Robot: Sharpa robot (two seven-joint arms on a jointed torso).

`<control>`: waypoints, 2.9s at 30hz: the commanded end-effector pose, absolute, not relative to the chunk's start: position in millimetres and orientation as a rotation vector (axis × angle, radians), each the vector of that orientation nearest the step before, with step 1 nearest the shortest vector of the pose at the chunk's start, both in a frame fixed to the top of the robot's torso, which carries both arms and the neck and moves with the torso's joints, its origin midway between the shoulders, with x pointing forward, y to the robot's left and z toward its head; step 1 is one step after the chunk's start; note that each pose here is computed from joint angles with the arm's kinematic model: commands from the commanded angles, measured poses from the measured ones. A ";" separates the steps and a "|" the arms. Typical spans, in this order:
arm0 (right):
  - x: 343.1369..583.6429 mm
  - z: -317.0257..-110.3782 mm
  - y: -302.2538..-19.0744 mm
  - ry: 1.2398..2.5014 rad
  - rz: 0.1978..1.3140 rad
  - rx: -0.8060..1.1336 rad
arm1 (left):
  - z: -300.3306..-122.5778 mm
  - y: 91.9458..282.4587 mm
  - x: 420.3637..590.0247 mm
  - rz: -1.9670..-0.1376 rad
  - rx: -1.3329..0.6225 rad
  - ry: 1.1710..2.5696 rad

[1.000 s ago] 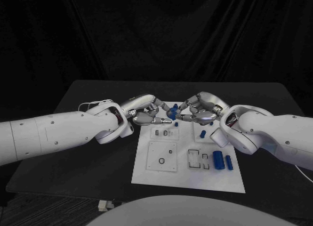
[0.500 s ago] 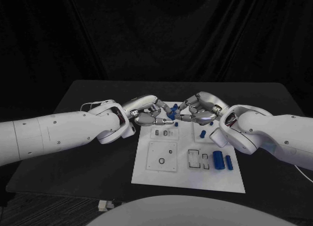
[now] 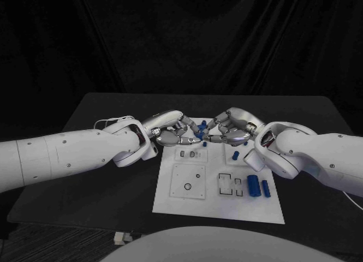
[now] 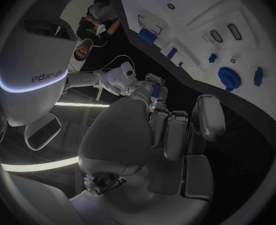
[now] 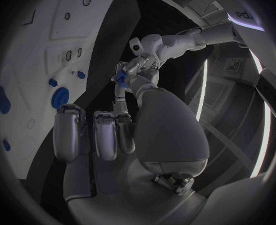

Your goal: Assemble the parts on the task board

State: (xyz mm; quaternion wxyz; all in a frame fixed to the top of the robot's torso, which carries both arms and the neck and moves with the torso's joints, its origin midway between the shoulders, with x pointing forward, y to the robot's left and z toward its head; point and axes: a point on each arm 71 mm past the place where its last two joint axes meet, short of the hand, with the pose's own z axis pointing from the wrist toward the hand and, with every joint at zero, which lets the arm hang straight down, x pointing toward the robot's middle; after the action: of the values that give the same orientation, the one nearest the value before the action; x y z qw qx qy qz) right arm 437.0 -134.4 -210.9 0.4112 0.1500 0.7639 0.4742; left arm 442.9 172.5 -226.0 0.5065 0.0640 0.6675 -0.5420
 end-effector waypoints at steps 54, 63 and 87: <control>425.7 -188.5 -192.9 1.768 1.007 0.223 | -242.1 184.1 451.1 -0.891 -0.062 2.100; 420.3 -185.0 -195.2 1.776 0.978 0.172 | -211.1 168.5 470.9 -0.608 0.085 2.373; 419.3 -193.6 -193.5 1.865 0.958 0.138 | -194.1 118.7 507.4 -0.390 0.193 2.684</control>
State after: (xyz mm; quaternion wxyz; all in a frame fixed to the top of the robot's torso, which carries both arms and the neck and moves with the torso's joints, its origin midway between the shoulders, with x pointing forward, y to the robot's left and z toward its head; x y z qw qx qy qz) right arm 420.2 -194.0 -190.4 0.5063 0.0616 0.7590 0.4048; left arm 510.7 119.2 -193.2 0.2524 0.0745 0.9539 -0.1440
